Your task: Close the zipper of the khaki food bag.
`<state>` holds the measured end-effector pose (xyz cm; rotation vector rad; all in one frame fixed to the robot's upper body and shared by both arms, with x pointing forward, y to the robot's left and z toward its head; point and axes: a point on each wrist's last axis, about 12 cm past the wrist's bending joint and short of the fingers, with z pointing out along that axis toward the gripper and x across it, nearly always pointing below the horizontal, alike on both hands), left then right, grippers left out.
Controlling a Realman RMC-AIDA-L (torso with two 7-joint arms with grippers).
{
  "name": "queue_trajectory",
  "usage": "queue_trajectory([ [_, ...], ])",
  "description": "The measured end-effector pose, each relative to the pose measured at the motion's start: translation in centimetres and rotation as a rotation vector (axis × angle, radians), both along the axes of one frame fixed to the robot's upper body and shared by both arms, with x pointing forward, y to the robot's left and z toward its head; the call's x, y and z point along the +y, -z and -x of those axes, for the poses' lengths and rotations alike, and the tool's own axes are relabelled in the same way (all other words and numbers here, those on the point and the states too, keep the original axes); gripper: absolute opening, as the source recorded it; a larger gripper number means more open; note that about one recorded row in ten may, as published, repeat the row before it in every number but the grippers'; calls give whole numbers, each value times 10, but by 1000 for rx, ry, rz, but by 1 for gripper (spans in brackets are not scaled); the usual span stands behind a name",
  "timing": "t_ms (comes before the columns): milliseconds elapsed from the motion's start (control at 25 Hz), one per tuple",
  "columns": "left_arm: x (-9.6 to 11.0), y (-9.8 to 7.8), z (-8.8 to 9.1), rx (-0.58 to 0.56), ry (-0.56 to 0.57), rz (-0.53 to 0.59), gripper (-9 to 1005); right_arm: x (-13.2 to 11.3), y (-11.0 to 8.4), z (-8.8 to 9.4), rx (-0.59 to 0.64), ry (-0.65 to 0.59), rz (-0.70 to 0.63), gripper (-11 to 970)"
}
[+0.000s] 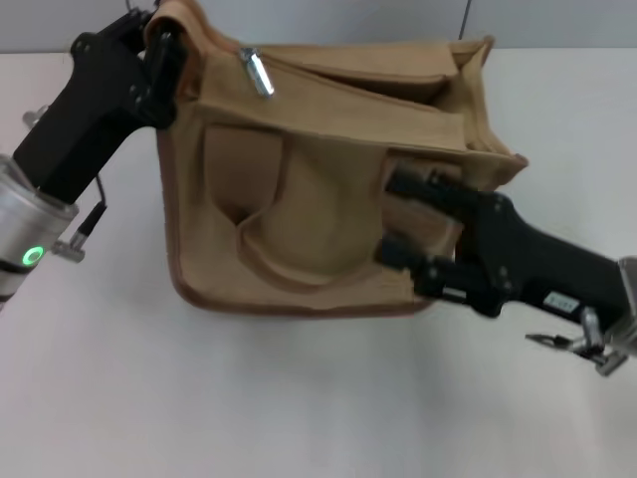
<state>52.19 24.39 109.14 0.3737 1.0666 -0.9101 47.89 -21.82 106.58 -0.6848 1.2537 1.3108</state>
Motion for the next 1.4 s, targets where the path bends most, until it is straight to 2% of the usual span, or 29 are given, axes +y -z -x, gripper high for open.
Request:
queue_trajectory([
  [240,-11,-8,-8,-13,49,21,18,7,-22,-27,133,-52,-108,831],
  [720,-18,-10,-8,-15,80,47,19,23,-39,-43,121,-121,-136,830],
  [920,-22,-11,-8,-13,90,57,20,26,-40,-46,116,-102,-148,762],
  [1160,-26,-13,-12,-18,100,56,20,25,-40,-52,129,-37,-169,563],
  [1400,-34,-17,-16,-24,131,54,21,33,-40,-61,149,-32,-130,441],
])
